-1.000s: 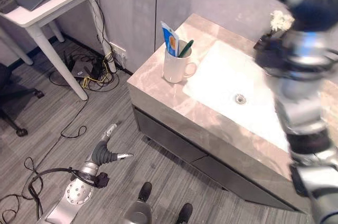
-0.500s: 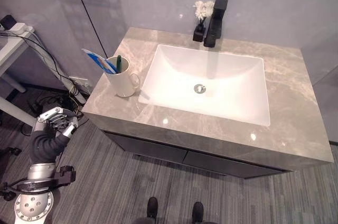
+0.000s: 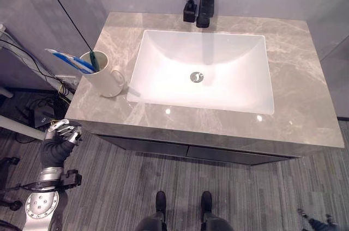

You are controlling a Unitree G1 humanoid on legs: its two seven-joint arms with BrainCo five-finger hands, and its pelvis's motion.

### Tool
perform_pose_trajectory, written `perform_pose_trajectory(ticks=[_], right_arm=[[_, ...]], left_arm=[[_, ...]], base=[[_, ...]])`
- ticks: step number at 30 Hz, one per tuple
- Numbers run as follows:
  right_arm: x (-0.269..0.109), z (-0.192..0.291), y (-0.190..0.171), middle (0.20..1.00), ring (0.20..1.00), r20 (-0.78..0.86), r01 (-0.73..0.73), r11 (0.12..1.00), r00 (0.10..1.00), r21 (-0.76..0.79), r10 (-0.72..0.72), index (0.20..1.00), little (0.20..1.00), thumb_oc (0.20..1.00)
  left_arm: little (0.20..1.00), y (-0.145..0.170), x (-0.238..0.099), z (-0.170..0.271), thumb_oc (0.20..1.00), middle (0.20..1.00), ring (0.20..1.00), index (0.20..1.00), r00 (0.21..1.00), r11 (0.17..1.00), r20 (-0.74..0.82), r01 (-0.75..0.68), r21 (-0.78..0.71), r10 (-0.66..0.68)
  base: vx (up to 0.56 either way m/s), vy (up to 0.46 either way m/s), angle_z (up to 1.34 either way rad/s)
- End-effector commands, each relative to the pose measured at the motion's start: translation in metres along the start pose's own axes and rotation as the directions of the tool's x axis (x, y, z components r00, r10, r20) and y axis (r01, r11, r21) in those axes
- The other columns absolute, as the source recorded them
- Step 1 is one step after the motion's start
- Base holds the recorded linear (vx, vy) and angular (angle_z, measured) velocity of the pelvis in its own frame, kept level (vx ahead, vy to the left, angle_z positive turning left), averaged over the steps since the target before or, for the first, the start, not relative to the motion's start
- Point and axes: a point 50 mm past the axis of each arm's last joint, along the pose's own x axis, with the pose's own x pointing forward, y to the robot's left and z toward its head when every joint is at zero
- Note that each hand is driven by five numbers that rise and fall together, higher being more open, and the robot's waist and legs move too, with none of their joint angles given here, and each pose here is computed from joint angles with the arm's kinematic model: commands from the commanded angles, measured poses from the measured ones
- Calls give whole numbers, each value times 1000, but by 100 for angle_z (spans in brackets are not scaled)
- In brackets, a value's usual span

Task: Put brush and paste in cup on sink, flatten towel.

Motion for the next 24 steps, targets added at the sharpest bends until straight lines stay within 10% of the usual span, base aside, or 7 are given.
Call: perform_pose_trajectory(ticks=[1, 6, 24], right_arm=[[0, 3, 20, 1000, 1000, -18, -112, 993, 994, -26, 111, 1000, 1000, 1000], [-19, 2, 88, 1000, 1000, -10, -359, 865, 925, -352, 380, 1000, 1000, 1000], [-33, 40, 129, 1000, 1000, 131, -409, 750, 830, -520, 543, 1000, 1000, 1000]], left_arm=[[200, 3, 12, 15, 200, 200, 200, 200, 997, 1000, 77, 30, 0, -30], [200, -5, 23, 11, 200, 200, 200, 200, 997, 997, 70, 48, -55, -44], [200, -17, 59, 21, 200, 200, 200, 200, 992, 992, 121, 40, -118, -26]], base=[[38, -19, 1], [37, -21, -1], [26, -10, -4]])
